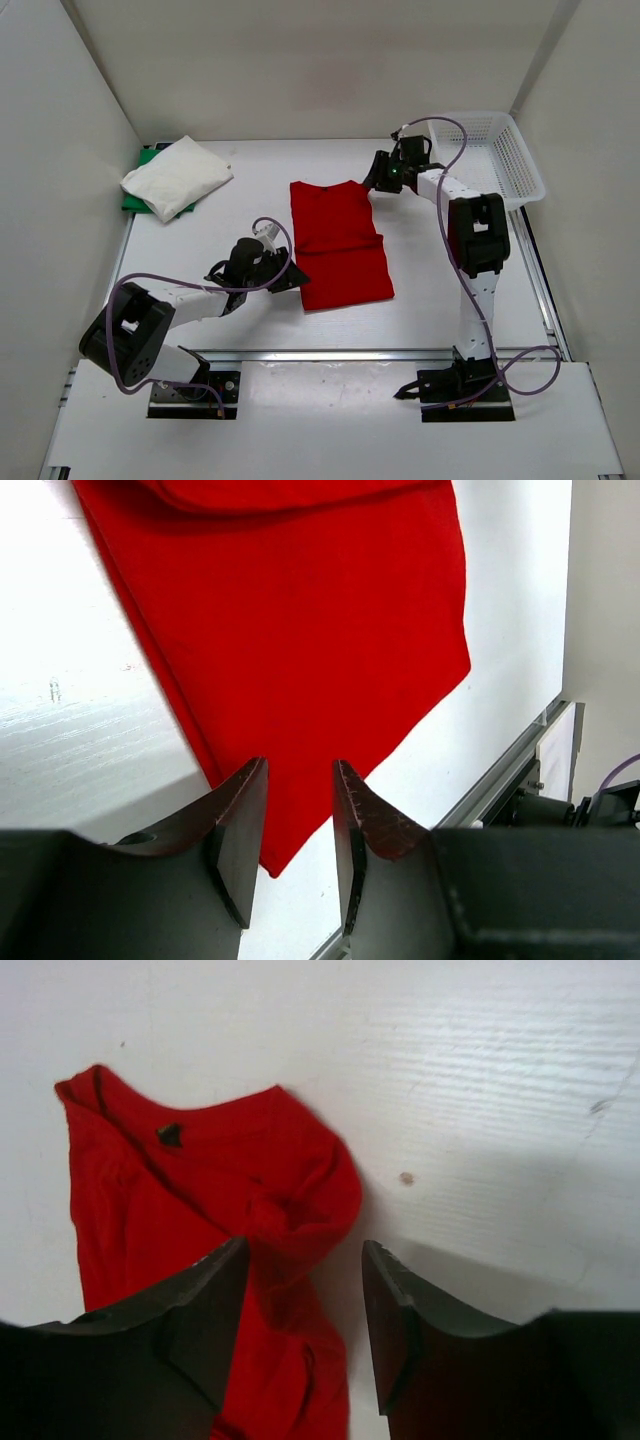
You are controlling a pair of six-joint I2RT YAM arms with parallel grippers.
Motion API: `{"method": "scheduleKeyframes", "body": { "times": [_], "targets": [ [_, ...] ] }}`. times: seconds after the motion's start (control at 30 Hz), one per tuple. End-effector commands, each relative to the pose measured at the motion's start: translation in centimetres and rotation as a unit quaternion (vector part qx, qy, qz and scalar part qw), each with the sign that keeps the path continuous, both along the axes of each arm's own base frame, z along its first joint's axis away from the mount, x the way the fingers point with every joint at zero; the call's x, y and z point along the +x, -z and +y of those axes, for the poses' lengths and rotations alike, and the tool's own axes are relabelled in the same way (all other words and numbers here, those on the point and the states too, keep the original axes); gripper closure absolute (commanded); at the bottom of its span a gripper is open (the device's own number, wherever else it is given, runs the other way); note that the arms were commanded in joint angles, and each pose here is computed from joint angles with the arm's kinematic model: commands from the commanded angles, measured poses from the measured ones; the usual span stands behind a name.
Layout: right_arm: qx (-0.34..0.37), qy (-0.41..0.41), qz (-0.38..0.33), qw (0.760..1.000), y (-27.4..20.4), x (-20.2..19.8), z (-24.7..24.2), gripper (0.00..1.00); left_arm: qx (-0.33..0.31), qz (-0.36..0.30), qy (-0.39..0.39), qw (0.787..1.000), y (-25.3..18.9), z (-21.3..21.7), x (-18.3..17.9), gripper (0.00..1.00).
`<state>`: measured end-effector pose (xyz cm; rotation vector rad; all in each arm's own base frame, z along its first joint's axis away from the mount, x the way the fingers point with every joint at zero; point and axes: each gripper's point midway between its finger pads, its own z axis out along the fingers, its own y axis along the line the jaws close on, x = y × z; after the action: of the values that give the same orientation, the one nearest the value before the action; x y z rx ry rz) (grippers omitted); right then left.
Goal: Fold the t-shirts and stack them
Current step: Fold the folded rectangular tshirt in 1/3 of the way
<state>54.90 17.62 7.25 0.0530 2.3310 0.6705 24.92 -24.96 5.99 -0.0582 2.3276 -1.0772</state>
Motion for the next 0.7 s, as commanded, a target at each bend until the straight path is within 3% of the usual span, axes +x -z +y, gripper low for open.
{"method": "scheduleKeyframes", "body": {
  "times": [0.0,0.03,0.13,0.2,0.27,0.3,0.47,0.63,0.67],
  "targets": [
    [0.052,-0.028,-0.042,0.997,-2.7,0.4,1.5,0.52,-0.007,-0.007,0.002,1.000,-0.4,0.0,0.3,0.58],
    [0.060,-0.025,-0.034,0.997,-2.1,0.1,1.3,0.53,-0.002,-0.005,0.000,1.000,0.0,0.1,0.3,0.57],
    [0.056,-0.016,-0.011,0.998,-0.6,0.9,1.1,0.84,-0.005,-0.005,-0.001,1.000,-0.3,0.1,0.6,0.58],
    [0.040,-0.009,-0.022,0.999,-0.6,2.4,0.6,0.98,-0.002,-0.006,0.000,1.000,-0.2,0.1,0.5,0.58],
    [0.036,-0.013,-0.016,0.999,1.0,3.1,0.9,1.00,0.001,-0.003,-0.003,1.000,-0.1,0.2,0.5,0.57],
    [0.038,-0.010,-0.027,0.999,0.4,3.9,0.7,0.98,0.004,-0.004,-0.004,1.000,-0.1,0.3,0.6,0.58],
    [0.008,0.002,-0.022,1.000,1.8,5.8,0.3,0.62,0.016,-0.006,-0.008,1.000,-0.2,0.8,0.4,0.58],
    [-0.024,0.011,-0.016,1.000,0.7,4.4,-0.3,0.50,0.038,-0.015,-0.023,0.999,-0.3,2.3,0.0,0.57],
    [-0.024,0.020,-0.044,0.999,-1.9,4.5,-0.7,0.48,0.049,-0.009,-0.026,0.998,0.4,2.8,-0.4,0.57]
  ]
}}
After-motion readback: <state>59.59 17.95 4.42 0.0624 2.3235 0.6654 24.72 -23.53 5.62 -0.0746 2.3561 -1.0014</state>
